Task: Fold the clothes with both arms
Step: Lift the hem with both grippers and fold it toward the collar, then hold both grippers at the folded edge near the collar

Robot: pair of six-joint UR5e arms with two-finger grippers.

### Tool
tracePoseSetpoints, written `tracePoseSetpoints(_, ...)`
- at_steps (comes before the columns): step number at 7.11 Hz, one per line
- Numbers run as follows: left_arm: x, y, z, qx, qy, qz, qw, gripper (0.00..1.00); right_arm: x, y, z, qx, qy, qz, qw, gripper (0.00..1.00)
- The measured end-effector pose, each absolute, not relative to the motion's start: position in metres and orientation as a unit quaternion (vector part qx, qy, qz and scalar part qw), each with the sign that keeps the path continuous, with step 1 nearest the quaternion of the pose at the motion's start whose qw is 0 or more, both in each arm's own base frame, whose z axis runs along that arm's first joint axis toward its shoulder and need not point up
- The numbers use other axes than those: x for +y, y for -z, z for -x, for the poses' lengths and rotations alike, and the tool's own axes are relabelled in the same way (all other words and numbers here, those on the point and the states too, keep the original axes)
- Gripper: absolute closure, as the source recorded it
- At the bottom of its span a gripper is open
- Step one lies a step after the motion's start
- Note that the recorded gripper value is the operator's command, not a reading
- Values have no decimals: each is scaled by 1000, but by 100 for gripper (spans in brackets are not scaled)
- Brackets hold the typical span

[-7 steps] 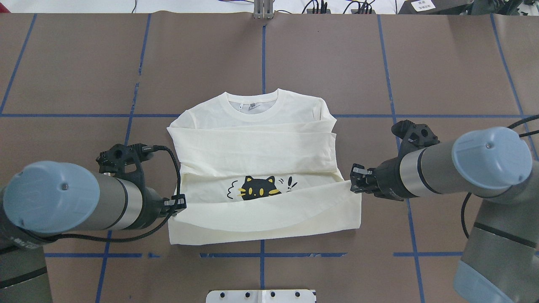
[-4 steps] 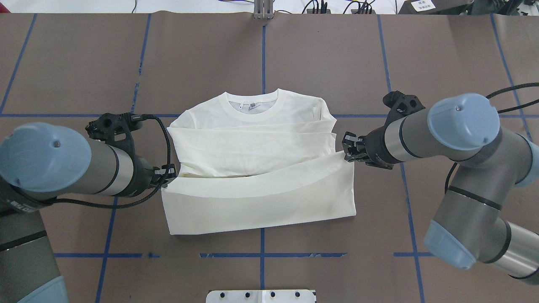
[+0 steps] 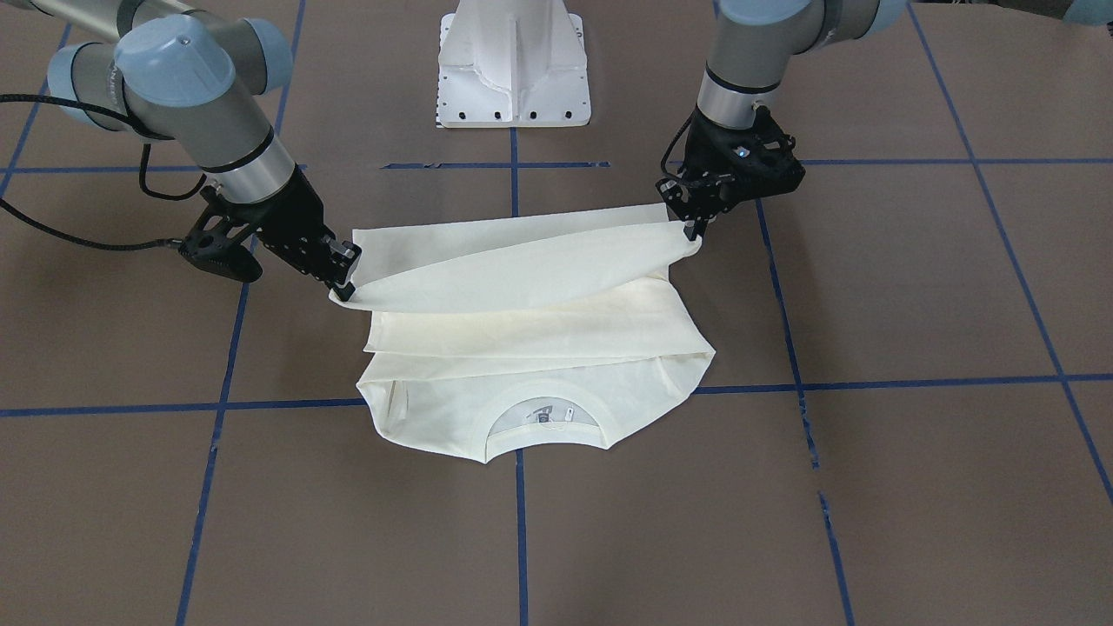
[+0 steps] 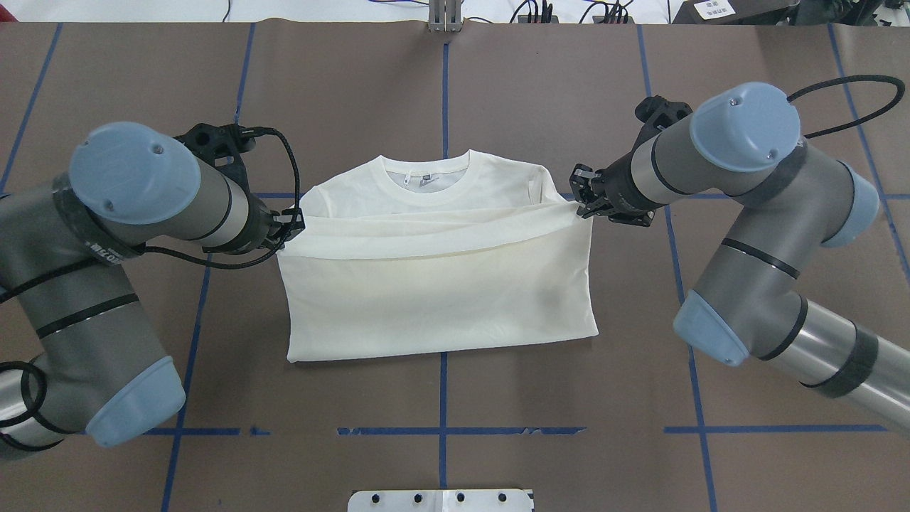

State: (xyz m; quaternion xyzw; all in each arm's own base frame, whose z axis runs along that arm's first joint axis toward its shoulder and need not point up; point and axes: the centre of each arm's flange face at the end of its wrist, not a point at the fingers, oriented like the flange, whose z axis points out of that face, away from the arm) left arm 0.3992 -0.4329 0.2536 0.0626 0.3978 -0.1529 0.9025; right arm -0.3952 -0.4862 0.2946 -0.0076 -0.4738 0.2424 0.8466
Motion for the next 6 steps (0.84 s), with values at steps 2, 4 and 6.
tracePoseSetpoints(2,-470,-285,-408,389,160,-72,904,100,-518,-299,412,-460,-251,11,852,100)
tracePoseSetpoints(4,-493,-313,-419,390,166,-77,902,100,-542,-303,417,-450,-264,11,853,100)
tracePoseSetpoints(6,-502,-318,-426,390,169,-79,902,100,-559,-297,424,-447,-269,10,853,100)
